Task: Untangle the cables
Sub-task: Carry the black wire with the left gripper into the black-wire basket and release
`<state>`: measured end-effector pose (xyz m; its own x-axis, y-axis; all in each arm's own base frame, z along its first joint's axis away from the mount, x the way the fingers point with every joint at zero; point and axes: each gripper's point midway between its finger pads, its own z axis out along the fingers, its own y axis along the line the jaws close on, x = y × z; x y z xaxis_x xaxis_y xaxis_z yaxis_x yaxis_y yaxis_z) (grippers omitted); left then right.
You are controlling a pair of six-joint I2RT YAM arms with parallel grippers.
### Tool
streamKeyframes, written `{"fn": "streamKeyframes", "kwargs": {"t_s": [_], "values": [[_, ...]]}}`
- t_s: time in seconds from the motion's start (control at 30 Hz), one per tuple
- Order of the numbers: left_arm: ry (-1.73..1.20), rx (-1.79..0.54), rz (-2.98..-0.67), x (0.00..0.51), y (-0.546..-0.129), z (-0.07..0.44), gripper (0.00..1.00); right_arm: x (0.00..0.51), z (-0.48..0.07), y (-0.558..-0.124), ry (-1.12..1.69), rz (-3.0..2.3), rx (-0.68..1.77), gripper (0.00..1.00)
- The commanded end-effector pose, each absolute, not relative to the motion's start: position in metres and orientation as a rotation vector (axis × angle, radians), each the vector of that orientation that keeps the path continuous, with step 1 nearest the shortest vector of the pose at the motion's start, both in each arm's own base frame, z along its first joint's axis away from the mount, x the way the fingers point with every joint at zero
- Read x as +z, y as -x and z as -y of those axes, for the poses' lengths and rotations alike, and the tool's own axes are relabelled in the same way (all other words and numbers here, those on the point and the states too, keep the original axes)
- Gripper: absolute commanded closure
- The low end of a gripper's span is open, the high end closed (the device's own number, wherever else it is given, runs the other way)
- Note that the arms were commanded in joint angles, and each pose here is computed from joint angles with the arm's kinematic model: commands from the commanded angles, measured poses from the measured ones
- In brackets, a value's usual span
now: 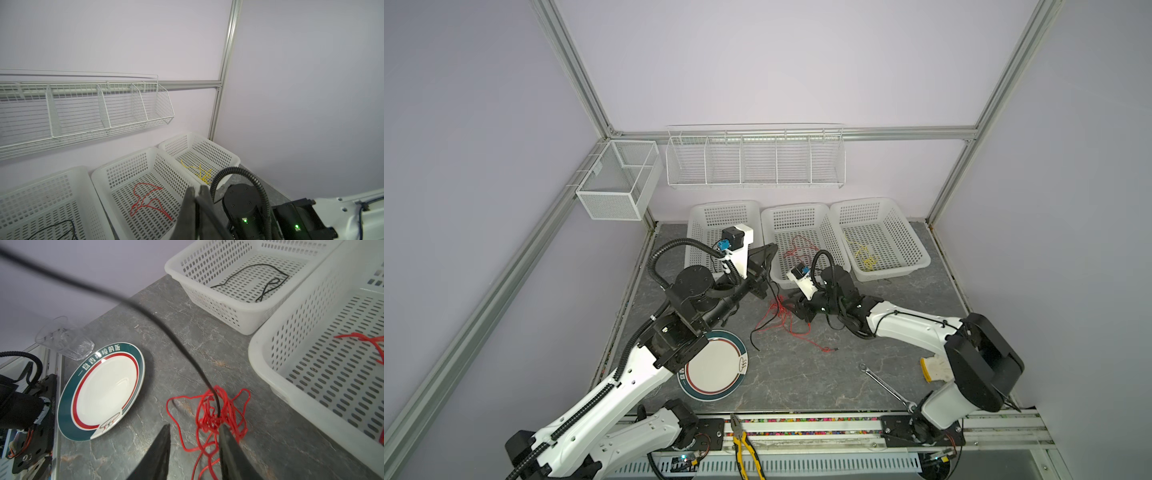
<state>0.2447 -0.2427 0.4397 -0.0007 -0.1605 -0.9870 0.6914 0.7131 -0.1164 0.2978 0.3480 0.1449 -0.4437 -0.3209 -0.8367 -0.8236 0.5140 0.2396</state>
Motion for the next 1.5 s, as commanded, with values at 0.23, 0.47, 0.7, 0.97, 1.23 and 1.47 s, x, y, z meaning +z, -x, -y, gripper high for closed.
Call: {"fn": "streamKeyframes", "kwargs": {"t_s": [0.23,0.47,0.7,0.97,1.23,1.47], "values": [[-0.327,-0.461,-1.344,0.475,-0.253,0.193,1.00,0.123,-0.332,-0.299,0.920,-2.076,0.756,0.59],[-0.221,-0.305,-1.356,0.491,-0.287,0.168,1.00,0.126,-0.334,-0.297,0.917,-2.074,0.777,0.58],[-0.140,-0.279,-1.446,0.477,-0.352,0.149,1.00,0.137,-0.335,-0.293,0.917,-2.053,0.802,0.57],[-0.030,-0.279,-1.536,0.452,-0.421,0.122,1.00,0.130,-0.334,-0.281,0.932,-2.071,0.823,0.56],[0.111,-0.280,-1.680,0.407,-0.480,0.103,1.00,0.131,-0.337,-0.278,0.942,-2.070,0.847,0.56],[0.304,-0.147,-1.856,0.344,-0.518,0.079,1.00,0.135,-0.336,-0.276,0.943,-2.059,0.846,0.56]]}}
